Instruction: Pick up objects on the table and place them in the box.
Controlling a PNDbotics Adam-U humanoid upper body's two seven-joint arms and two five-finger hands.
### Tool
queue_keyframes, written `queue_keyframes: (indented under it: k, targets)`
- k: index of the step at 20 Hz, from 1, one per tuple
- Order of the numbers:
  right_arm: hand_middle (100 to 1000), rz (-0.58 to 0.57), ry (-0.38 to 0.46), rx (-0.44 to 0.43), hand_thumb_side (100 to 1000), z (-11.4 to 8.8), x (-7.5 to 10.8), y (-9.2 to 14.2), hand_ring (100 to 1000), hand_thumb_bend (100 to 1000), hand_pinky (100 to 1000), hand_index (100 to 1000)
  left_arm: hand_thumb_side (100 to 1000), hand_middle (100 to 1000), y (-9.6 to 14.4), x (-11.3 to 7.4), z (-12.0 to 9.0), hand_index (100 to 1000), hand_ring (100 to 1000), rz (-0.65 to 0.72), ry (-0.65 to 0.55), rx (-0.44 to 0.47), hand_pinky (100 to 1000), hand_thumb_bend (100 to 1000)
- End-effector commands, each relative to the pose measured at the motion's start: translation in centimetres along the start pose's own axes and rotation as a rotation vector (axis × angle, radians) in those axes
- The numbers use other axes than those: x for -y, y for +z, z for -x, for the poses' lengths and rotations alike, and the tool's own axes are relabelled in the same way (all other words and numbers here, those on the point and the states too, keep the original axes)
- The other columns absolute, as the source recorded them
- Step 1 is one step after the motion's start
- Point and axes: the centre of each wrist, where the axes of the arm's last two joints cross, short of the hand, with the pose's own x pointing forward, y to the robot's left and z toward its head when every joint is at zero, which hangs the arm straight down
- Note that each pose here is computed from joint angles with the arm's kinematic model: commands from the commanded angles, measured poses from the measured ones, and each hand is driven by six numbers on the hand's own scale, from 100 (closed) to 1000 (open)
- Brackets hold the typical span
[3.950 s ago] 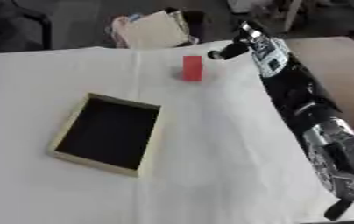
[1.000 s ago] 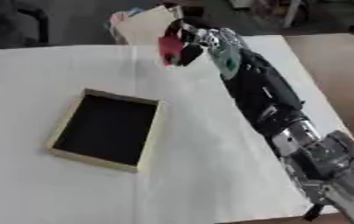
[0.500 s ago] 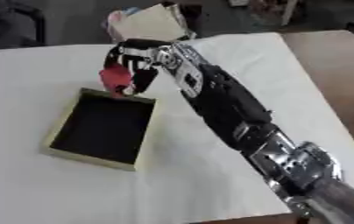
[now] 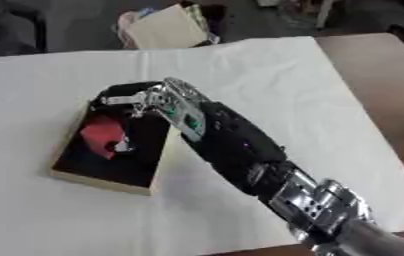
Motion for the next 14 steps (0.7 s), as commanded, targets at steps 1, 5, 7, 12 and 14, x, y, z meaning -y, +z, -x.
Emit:
queue_keyframes:
  k: [1,5,7,12,14]
  targets:
    - [767,0.005,0.044,-0.01,100,0.0,0.3,-0.2,769,283,658,943,435,672,-0.5,0.0,-0.5,809,664,0.011,0.0,0.023,805,215]
    - [922,0.056,0.06,-0.025,188,0.5,0.1,0.1,818,461,693,1000,436,672,-0.5,0.0,-0.5,809,664,0.009,-0.001,0.023,805,214]
    - [945,0.092,0.071,-0.025,221,0.5,0.3,0.2,823,518,696,1000,436,672,-0.5,0.0,-0.5,809,664,0.009,-0.001,0.022,805,215]
    - [954,0.168,0.075,-0.016,279,0.6,0.7,0.6,817,594,687,1000,437,672,-0.4,-0.1,-0.5,809,665,0.008,-0.001,0.02,805,214]
    - [947,0.203,0.065,-0.006,288,0.5,1.1,0.8,810,660,676,1000,436,672,-0.4,-0.1,-0.5,809,665,0.008,-0.002,0.02,805,214]
